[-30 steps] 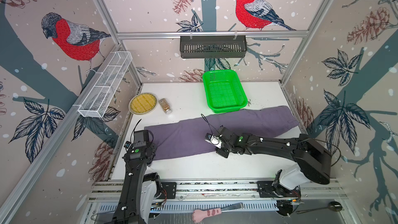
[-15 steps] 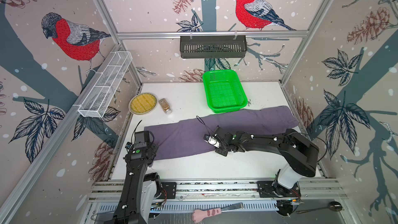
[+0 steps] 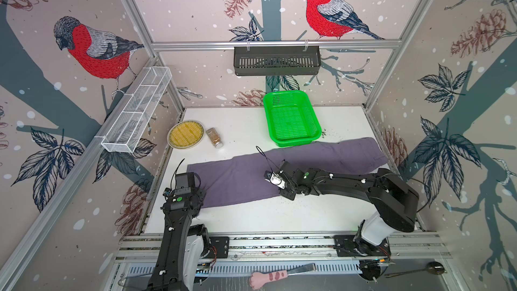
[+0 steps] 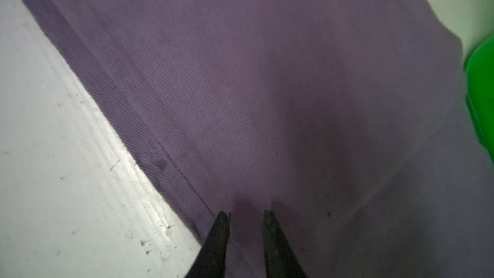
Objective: Fold and stack the trousers
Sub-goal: Smooth out the trousers at the center of the table.
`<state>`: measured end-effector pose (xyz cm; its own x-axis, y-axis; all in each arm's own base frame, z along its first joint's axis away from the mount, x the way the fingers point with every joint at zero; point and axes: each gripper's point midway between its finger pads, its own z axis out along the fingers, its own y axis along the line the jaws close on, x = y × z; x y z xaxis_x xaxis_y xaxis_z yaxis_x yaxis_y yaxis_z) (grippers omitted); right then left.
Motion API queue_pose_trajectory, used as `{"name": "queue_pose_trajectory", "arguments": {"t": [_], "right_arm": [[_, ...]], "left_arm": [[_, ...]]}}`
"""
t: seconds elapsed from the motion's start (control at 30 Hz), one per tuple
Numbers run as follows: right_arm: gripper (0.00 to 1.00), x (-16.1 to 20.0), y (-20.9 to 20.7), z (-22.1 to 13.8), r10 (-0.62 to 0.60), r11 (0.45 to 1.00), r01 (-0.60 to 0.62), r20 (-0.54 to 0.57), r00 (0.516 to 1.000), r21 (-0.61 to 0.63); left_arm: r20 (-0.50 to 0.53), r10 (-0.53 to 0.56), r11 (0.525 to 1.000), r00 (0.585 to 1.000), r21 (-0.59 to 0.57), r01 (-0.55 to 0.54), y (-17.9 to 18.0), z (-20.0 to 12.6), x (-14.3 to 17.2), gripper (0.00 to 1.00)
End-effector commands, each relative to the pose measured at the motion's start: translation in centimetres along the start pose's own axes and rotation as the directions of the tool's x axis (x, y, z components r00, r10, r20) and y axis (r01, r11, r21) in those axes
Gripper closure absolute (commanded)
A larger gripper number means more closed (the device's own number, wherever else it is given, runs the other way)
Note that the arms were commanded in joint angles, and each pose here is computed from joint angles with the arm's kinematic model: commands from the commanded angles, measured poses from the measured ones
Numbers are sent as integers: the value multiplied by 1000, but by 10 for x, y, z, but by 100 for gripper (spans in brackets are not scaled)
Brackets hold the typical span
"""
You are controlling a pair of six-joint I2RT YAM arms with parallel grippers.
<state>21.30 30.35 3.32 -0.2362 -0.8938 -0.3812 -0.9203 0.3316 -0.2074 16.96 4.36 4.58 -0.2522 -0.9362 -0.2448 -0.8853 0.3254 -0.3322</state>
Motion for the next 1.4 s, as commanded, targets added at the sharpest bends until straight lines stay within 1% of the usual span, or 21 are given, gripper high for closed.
{"name": "queue_pose_trajectory", "arguments": {"t": [0.0,0.17,0.3,0.47,0.53,0.63,0.7,0.9,1.03,1.07,1.17,1.27,1.37], "right_arm": [[73,15,4,6,-17,1000,16,-61,998,-11],[68,9,9,-6,-15,999,15,-1,1000,-36],[70,22,2,7,-16,1000,16,-77,997,0],[72,19,-1,6,-13,1000,14,-66,998,9],[74,19,-2,6,-9,1000,10,-67,998,16],[81,16,-3,4,0,1000,1,-54,999,9],[83,14,-4,3,4,1000,-4,-47,999,11],[86,10,-14,0,24,1000,-24,-34,999,20],[87,17,-12,7,18,1000,-17,-70,997,16],[88,17,-12,8,19,1000,-18,-73,997,15],[90,15,-11,7,20,1000,-20,-62,998,8],[97,14,-9,6,20,1000,-20,-61,998,1],[99,8,-10,1,25,1000,-25,-38,999,-1]], "left_arm": [[-6,-26,1000,1000,-6,26,2,2,2,51],[-12,-31,1000,999,-5,31,3,2,4,50],[-20,-43,999,999,-5,43,6,6,7,50],[-6,-34,999,999,-2,34,4,4,3,50],[-1,-32,999,999,3,32,2,3,2,50],[-1,-31,1000,1000,0,31,3,3,2,50],[-2,-37,999,999,-1,37,4,3,3,50],[0,-44,999,999,8,44,3,3,2,52],[-6,-44,999,999,13,44,2,4,3,52],[-9,-44,999,999,14,44,2,4,4,53],[-13,-47,999,999,18,47,2,5,5,54],[-26,-56,998,998,14,56,4,8,8,55],[-20,-58,998,998,12,58,5,9,8,56]]}}
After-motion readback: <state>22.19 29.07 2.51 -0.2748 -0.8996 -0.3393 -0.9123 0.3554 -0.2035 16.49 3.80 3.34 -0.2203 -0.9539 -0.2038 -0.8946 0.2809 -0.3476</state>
